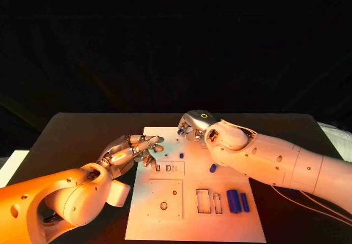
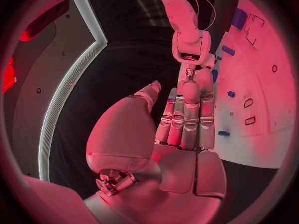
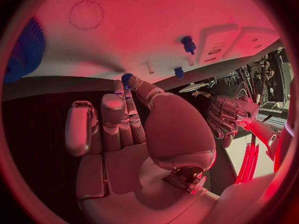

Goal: Assemble the parts on the task board

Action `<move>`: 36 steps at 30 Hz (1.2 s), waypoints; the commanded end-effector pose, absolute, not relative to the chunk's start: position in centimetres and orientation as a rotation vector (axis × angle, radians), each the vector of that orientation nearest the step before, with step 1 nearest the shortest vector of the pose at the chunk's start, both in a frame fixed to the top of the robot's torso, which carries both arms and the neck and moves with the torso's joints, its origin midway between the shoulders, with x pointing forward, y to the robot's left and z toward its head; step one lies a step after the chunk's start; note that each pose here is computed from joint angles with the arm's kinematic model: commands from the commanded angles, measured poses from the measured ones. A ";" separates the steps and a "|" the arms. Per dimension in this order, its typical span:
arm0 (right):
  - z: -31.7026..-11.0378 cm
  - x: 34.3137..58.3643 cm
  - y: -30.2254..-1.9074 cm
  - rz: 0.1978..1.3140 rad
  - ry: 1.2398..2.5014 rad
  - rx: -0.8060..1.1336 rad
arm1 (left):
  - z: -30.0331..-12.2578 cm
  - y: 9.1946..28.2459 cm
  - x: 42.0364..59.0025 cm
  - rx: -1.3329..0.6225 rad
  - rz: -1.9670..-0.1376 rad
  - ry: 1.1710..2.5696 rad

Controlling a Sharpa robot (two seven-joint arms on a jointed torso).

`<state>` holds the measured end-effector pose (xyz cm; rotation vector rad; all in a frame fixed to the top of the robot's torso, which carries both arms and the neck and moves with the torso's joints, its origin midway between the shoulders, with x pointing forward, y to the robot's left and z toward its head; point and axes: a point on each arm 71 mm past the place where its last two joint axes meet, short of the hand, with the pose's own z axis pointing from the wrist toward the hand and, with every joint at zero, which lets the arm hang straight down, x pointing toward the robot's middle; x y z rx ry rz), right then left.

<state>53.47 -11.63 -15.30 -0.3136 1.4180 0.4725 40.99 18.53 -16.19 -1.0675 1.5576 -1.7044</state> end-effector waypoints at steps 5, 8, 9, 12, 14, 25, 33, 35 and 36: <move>-15.6 53.6 -11.6 0.441 1.436 -0.325 | -16.0 18.3 40.8 -1.049 -1.735 1.567; -15.5 53.6 -11.6 0.443 1.426 -0.315 | -16.0 18.3 40.8 -1.049 -1.735 1.568; -15.5 53.6 -11.6 0.445 1.419 -0.308 | -16.0 18.3 40.9 -1.049 -1.734 1.568; -15.3 53.4 -11.7 0.448 1.411 -0.300 | -16.0 18.3 40.9 -1.051 -1.730 1.566; -15.2 53.3 -11.9 0.452 1.405 -0.296 | -16.0 18.3 40.9 -1.051 -1.728 1.565; -13.6 50.9 -16.2 0.488 1.410 -0.207 | -16.0 18.4 41.0 -1.051 -1.727 1.564; -13.1 49.8 -20.8 0.467 1.538 -0.051 | -16.0 18.7 41.0 -1.054 -1.721 1.561; -13.3 49.9 -21.8 0.446 1.573 -0.026 | -16.0 18.8 41.0 -1.054 -1.720 1.561; -13.3 49.9 -22.2 0.435 1.587 -0.017 | -16.0 18.8 41.1 -1.054 -1.720 1.561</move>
